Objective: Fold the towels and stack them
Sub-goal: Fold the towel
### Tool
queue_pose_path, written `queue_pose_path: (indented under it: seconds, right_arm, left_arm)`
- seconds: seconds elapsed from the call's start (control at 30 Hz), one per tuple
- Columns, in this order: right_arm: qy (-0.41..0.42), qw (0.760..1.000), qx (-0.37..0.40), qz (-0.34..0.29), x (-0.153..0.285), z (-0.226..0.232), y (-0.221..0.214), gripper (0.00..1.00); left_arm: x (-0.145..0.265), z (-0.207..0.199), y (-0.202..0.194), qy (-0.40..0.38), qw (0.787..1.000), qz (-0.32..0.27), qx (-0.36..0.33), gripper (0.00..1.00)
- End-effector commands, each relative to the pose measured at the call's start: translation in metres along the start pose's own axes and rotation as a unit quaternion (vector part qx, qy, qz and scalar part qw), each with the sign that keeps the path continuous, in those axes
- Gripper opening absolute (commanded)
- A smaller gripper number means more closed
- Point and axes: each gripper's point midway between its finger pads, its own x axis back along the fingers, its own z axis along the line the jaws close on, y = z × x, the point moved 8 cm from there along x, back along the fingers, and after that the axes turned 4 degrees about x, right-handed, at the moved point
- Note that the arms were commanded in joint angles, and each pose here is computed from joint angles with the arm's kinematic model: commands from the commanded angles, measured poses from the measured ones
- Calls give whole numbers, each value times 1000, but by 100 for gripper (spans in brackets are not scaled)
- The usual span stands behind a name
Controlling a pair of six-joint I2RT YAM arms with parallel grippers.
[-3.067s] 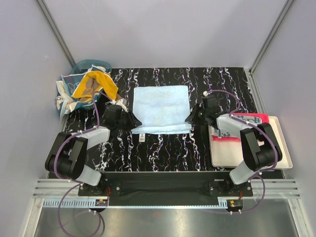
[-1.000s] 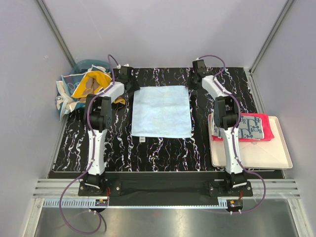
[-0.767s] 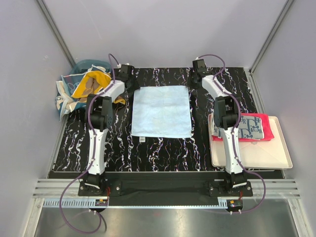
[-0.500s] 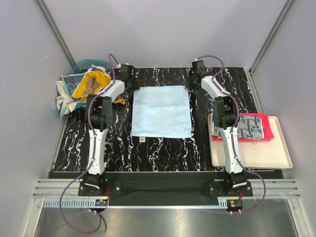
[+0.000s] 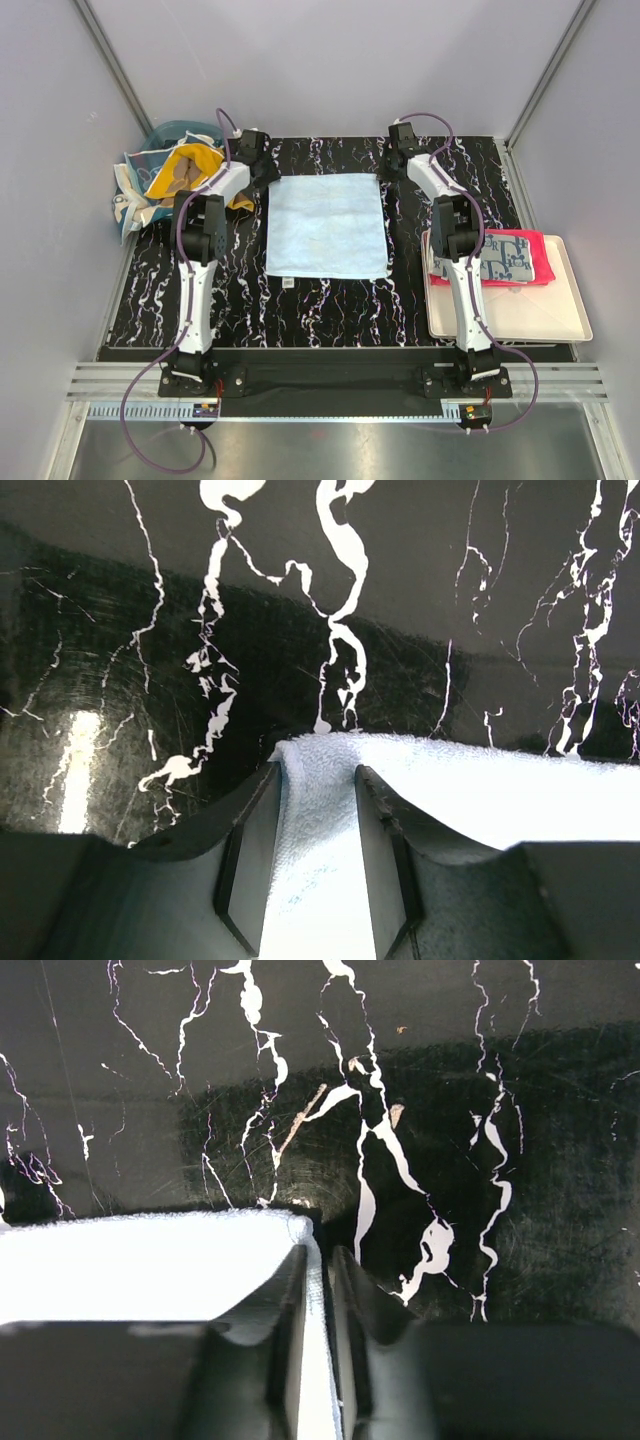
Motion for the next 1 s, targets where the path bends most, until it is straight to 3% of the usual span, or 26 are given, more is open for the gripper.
queue_pose_path:
  seconds: [0.0, 0.27, 0.67, 0.97]
  right_arm:
    - [16, 1000, -3, -23, 3, 5, 14, 20]
    - [16, 1000, -9, -25, 2, 2, 16, 8]
    - [17, 999, -14, -27, 5, -3, 21, 8]
    - [24, 999, -15, -28, 5, -1, 22, 8]
  left_arm:
    - [20, 3, 27, 2, 999, -40, -1, 42]
    - [23, 3, 28, -6, 999, -46, 3, 45]
    - [34, 0, 39, -27, 998, -64, 11, 47]
    - [15, 5, 22, -35, 999, -32, 12, 45]
